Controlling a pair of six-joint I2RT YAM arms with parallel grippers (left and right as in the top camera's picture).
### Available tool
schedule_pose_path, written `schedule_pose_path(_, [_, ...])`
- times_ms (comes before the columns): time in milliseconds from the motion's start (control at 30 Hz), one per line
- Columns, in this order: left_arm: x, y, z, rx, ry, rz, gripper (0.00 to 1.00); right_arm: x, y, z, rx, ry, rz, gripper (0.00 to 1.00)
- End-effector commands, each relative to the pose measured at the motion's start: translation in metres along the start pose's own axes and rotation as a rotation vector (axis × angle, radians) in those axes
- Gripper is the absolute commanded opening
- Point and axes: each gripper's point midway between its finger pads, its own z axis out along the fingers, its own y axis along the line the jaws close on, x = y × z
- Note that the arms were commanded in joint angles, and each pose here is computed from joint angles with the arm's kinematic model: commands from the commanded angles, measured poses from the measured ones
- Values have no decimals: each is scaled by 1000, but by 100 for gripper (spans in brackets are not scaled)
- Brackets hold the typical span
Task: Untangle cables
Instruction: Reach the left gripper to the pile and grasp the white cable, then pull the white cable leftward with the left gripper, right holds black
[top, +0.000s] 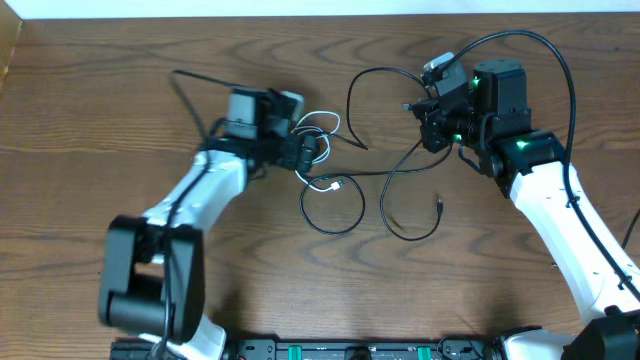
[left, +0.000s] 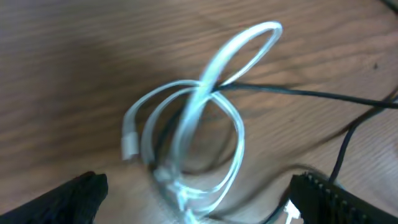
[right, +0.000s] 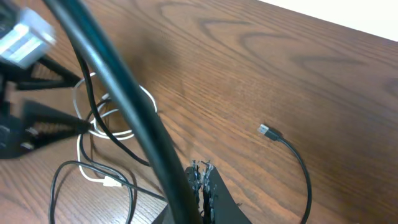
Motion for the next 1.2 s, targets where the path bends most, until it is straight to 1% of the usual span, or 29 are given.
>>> schedule_pose_path(0, [-5,0,11,-53,-12,71,98,0,2,-1,-19,9,23,1])
schedule_pose_path(67, [-8,5,11,-90,-21,72,98,4,3,-1,-20,22,28,1])
schedule_pose_path(167, [-10,25,9,-203,-31,11,98,7,3,-1,-22,36,29,1])
schedule_pose_path(300, [-6,62,-2,-430,-26,-47,98,6,3,-1,-22,32,28,1])
schedule_pose_path(367, [-3,80,-11,-547,-12,-49,98,6,3,-1,-21,32,29,1])
schedule_pose_path(467, [11,114,-38,-807,19,-109,98,6,3,-1,-22,32,28,1])
schedule_pose_path(567, [22,135,-66,-1009,45,-137,98,7,3,-1,-23,35,29,1])
schedule_pose_path(700, [27,150,-99,-1219,72,-116,98,7,3,-1,-23,35,29,1])
schedule_pose_path(833, [19,158,-139,-1436,33,-107,98,7,3,-1,-23,35,29,1])
schedule_pose_path(867, [15,158,-148,-1466,20,-106,98,7,3,-1,-23,35,29,1])
schedule_pose_path(1000, [-4,153,-171,-1469,-35,-108,98,7,3,-1,-23,34,29,1])
schedule_pose_path(1033, [-10,150,-180,-1468,-65,-115,100,7,3,-1,-23,34,29,1])
schedule_pose_path(1167, [-35,139,-218,-1468,-191,-138,98,7,3,-1,-23,36,30,1])
